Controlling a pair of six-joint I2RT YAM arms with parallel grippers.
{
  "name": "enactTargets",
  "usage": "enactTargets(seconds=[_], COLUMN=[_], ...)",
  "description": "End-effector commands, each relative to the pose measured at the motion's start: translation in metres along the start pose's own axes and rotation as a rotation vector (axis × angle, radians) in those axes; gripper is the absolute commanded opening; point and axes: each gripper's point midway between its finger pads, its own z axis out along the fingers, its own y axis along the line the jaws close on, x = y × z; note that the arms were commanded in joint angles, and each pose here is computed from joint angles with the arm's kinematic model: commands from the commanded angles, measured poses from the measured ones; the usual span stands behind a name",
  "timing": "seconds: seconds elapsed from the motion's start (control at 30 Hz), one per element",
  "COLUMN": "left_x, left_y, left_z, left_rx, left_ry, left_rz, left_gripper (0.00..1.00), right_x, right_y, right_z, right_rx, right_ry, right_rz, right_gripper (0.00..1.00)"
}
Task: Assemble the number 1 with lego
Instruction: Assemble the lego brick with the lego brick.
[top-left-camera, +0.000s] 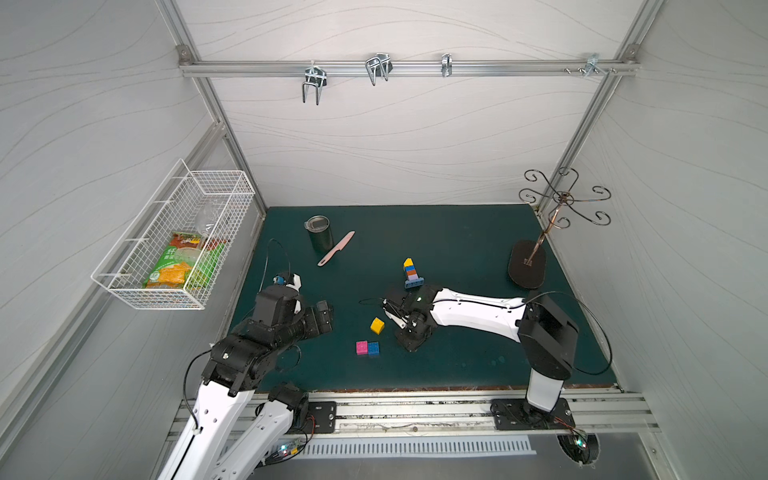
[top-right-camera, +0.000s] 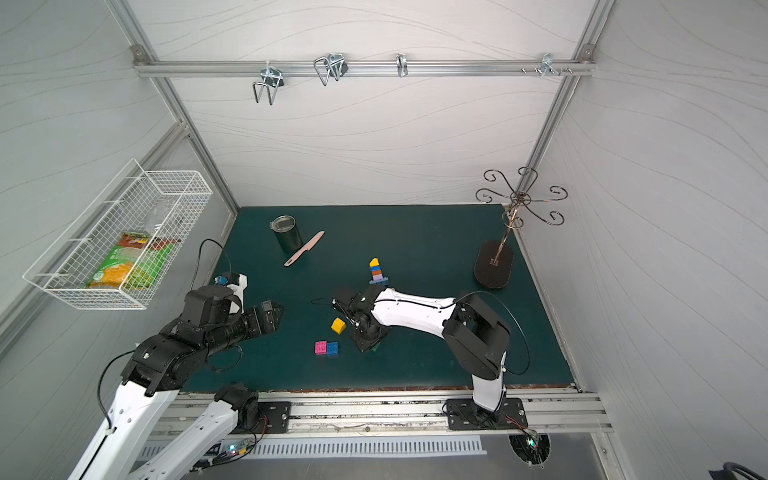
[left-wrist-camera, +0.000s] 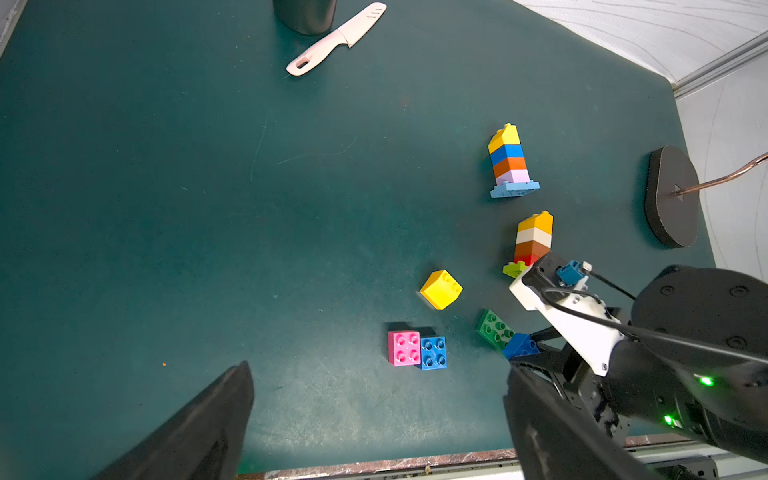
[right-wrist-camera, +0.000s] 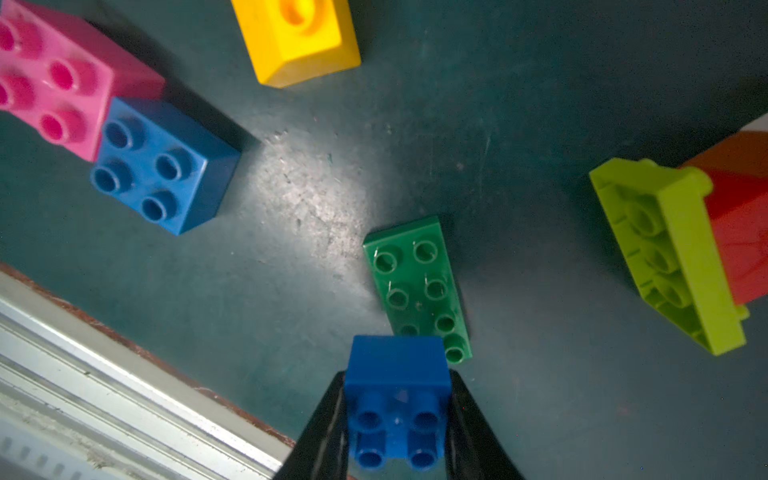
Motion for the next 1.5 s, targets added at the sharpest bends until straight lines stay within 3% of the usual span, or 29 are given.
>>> enactTargets(seconds=[0.0,0.63,1.47], left_x=[-0.012,-0.011,-0.011], left_y=[-0.008,-0.008,-0.008], left_z=[-0.003,-0.001,0.0], left_rx=[0.035,0.029,0.029], left_ry=[-0.044,-0.036,-0.031], left_rz=[0.004,0.004,0.004], left_gripper=[1.0,1.0,1.0], right_x=[0.002,-0.002,0.008], right_y=[-0.001,-0.005,-0.013], right_z=[0.007,0.015,0.024], right_rx=[0.01,0.047,0.023], right_ry=[0.015,0.086,0.194], right_rz=[-0.027,-0.166,-0.212], right_gripper=[0.17,0.17,0.17])
